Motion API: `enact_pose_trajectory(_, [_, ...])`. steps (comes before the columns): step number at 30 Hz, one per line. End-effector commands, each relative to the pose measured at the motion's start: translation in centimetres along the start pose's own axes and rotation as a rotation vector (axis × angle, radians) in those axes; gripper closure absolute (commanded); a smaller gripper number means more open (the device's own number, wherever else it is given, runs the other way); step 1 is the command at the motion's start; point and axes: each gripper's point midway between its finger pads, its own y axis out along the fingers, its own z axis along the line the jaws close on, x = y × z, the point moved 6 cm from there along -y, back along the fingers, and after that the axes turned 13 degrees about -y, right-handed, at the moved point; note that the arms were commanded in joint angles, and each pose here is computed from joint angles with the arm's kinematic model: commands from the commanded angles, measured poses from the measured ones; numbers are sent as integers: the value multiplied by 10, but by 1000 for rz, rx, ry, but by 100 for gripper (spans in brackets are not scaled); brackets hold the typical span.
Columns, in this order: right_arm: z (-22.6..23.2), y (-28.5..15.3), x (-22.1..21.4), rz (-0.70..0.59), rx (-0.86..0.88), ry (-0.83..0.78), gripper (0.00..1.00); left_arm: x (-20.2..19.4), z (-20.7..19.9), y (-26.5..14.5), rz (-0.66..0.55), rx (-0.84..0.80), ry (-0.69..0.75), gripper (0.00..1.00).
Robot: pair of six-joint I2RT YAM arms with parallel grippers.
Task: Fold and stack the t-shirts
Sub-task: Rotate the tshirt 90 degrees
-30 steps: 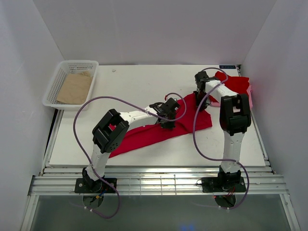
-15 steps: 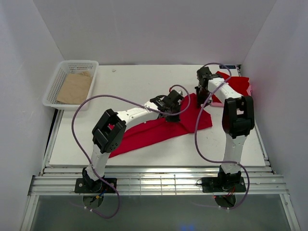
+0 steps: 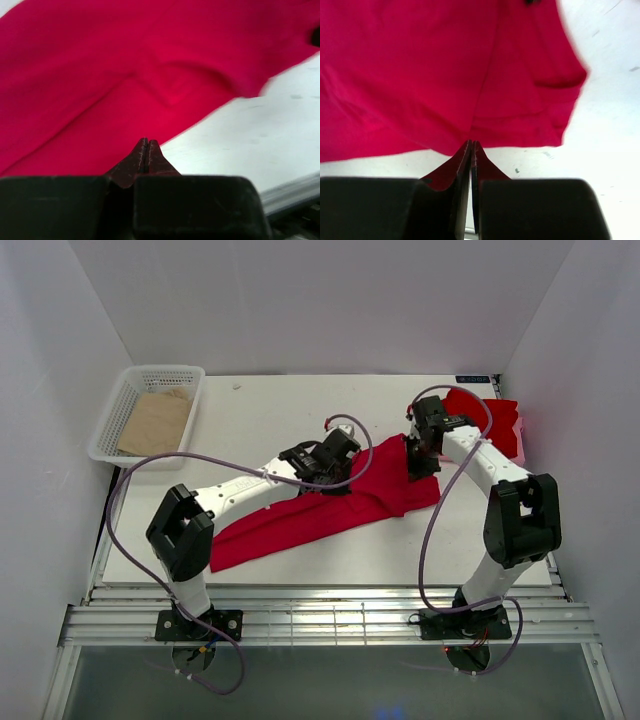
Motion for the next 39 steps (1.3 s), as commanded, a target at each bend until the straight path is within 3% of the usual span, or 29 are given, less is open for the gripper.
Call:
enact_pose_trajectory(1, [14, 10, -9, 6, 69, 25, 92, -33, 73, -8, 6, 300, 24, 100])
enact_pose_trajectory(8, [15, 42, -22, 82, 72, 32, 92, -63, 130, -11, 24, 463, 31, 100])
enact_pose_trajectory(16, [15, 78, -24, 162, 75, 40, 92, -89, 144, 18, 116, 493, 57, 100])
enact_pose_trajectory(25, [2, 107, 14, 209, -11, 35, 92, -106, 121, 14, 293, 317, 24, 100])
enact_pose_trajectory(31, [-5, 117, 68, 155, -55, 43, 92, -114, 94, 12, 427, 174, 3, 100])
enact_pose_trajectory(39, [0, 126, 137, -4, 19, 103, 92, -85, 43, 35, 397, 63, -6, 100])
